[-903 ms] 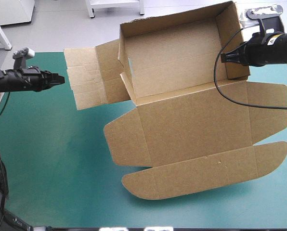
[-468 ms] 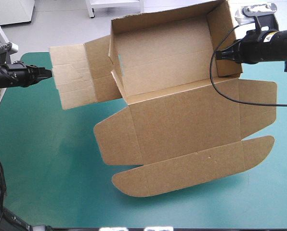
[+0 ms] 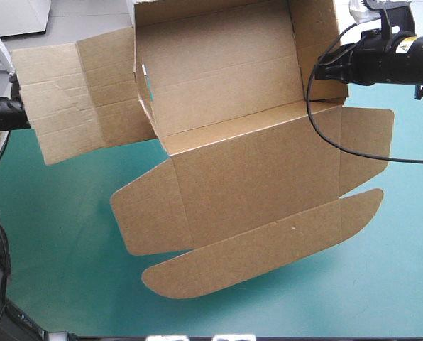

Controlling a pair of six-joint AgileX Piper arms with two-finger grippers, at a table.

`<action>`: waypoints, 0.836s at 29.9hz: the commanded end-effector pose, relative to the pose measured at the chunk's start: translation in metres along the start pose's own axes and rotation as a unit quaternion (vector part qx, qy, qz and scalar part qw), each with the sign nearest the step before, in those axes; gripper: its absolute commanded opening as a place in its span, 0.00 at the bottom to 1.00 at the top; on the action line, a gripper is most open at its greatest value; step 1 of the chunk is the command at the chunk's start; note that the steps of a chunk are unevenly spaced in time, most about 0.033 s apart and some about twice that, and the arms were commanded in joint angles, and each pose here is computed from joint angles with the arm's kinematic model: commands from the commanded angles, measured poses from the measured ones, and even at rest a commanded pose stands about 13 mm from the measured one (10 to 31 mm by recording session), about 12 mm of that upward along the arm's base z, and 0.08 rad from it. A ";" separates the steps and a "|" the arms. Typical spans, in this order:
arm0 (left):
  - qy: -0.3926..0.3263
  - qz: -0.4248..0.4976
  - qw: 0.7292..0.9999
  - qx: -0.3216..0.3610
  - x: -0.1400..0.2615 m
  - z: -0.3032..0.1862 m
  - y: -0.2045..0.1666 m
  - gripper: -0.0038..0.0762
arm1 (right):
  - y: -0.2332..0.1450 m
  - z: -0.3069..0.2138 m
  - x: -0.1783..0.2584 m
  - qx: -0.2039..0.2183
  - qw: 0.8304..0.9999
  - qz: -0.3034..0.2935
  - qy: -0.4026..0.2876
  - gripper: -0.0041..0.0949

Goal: Fold the box

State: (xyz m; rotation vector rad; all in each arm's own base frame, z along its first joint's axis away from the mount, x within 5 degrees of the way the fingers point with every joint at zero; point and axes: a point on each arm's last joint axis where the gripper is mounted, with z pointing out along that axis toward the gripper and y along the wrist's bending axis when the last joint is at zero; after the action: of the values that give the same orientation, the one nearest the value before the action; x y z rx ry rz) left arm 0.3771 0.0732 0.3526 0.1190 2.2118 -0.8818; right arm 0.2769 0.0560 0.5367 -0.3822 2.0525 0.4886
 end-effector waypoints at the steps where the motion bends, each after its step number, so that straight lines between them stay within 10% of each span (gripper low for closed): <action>1: -0.027 0.032 0.997 0.058 -0.011 -0.002 -0.045 0.04 | 0.013 -0.020 -0.007 -0.027 0.999 -0.001 -0.034 0.04; 25: -0.014 0.099 0.979 0.176 -0.004 0.009 -0.135 0.04 | -0.020 0.035 -0.005 -0.002 1.000 0.025 0.000 0.04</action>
State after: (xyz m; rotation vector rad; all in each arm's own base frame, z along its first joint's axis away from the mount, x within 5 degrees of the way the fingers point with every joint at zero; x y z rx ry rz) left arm 0.3626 -0.0227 0.3922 0.4161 2.0695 -1.0649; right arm 0.3225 0.0571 0.5018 -0.3632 2.1678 0.4911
